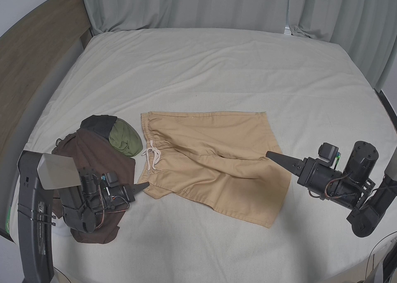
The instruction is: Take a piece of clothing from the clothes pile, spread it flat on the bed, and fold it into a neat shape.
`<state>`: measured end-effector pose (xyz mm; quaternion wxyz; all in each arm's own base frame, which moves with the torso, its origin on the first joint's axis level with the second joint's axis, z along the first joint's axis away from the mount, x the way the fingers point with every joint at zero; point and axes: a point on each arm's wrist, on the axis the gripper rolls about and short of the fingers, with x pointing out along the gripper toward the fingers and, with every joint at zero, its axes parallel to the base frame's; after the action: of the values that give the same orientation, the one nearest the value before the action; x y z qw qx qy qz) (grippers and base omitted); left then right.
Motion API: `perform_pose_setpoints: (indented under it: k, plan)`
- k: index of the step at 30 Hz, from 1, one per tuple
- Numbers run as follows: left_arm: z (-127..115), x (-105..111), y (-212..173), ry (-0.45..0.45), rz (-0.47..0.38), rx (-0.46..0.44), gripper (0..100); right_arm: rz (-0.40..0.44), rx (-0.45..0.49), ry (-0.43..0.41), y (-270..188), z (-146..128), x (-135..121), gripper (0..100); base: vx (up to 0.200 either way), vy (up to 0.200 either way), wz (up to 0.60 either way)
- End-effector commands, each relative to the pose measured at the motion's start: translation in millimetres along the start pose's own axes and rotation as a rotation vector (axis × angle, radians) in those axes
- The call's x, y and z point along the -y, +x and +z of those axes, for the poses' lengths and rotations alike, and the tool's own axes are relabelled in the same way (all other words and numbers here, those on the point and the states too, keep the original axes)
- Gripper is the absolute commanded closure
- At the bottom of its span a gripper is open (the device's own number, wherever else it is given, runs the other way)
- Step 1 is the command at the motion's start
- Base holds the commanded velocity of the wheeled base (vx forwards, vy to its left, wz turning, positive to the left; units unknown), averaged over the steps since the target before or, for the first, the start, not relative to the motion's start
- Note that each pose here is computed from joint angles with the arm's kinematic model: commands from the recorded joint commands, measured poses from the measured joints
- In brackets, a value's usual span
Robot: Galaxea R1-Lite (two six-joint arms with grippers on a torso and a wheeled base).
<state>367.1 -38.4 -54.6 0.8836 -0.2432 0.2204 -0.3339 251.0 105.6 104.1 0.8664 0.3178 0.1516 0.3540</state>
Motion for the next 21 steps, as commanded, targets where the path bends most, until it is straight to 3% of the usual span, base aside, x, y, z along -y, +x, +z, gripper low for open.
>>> perform_pose_setpoints:
  k: [1, 5, 10, 16, 21]
  plan:
    - [-1.3, -1.7, 0.3, -0.001, 0.0, -0.001, 100, -0.015, -0.032, -0.04, -10.1, -7.3, 0.1, 0, 0.0, 0.0, 0.0]
    - [-1.0, -1.8, 0.5, 0.0, 0.0, 0.0, 100, 0.017, -0.055, -0.114, -27.8, -9.5, -10.1, 0, 0.0, 0.0, 0.0]
    - [0.4, -2.0, -0.3, 0.002, 0.001, 0.004, 100, 0.058, -0.049, -0.144, -34.3, -6.9, -19.8, 0, 0.0, 0.0, 0.0]
    - [-0.6, -2.1, -0.6, 0.005, 0.002, 0.002, 100, 0.037, -0.05, -0.211, -38.6, -8.7, -17.5, 0, 0.0, 0.0, 0.0]
    - [-1.7, -2.3, -1.0, 0.005, 0.004, -0.001, 100, 0.021, -0.05, -0.216, -38.2, -8.9, -14.0, 0, 0.0, 0.0, 0.0]
